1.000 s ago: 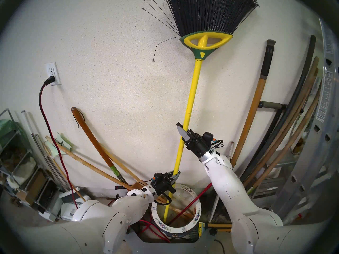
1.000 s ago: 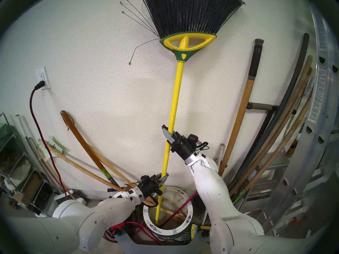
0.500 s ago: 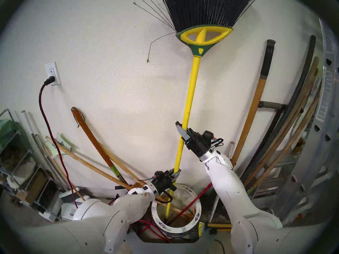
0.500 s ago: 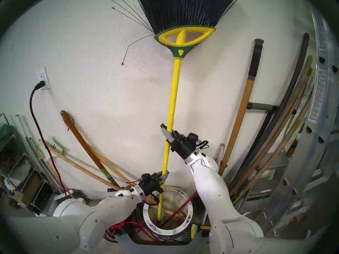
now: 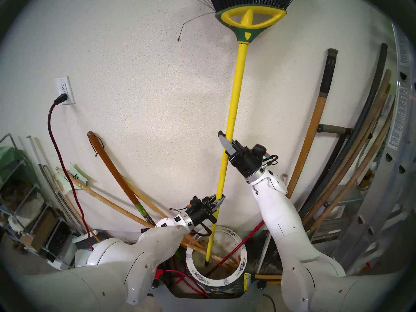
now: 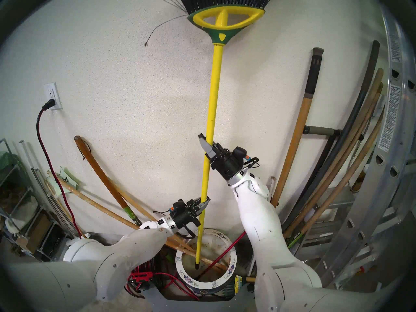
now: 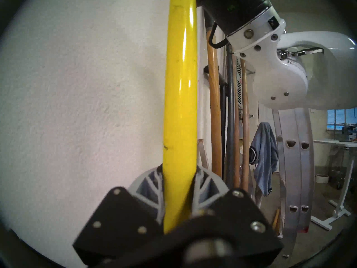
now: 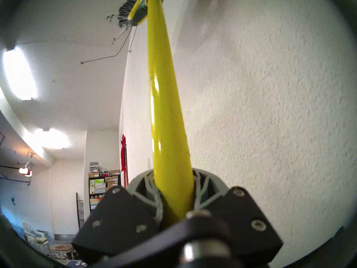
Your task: Take wooden sticks or brooms out of the pot
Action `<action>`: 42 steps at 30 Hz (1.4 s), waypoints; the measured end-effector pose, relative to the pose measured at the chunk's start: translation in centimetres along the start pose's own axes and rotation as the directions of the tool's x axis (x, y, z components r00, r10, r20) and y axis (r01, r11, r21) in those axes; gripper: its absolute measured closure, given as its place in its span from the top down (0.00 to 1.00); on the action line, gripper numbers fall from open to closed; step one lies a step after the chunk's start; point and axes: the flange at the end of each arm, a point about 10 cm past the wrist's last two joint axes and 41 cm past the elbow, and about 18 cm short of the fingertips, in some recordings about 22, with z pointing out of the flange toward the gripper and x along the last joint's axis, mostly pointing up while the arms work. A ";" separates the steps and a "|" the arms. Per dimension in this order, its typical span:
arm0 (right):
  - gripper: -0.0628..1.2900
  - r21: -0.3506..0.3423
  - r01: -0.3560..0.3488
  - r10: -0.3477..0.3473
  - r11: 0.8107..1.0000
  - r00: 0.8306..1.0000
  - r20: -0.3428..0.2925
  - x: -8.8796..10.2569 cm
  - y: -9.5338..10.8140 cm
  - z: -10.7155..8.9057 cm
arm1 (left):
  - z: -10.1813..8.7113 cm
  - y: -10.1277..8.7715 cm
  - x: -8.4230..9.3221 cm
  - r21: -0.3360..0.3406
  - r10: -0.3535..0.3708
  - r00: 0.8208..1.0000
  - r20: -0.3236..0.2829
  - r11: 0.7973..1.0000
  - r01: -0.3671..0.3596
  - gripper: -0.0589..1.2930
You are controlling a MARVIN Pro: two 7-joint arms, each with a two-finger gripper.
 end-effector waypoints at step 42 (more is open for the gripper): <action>0.19 0.008 0.033 -0.032 0.999 0.997 -0.066 8.9 0.0 13.3 | 4.2 -5.6 12.0 0.035 0.371 0.884 -0.285 0.925 -0.377 0.22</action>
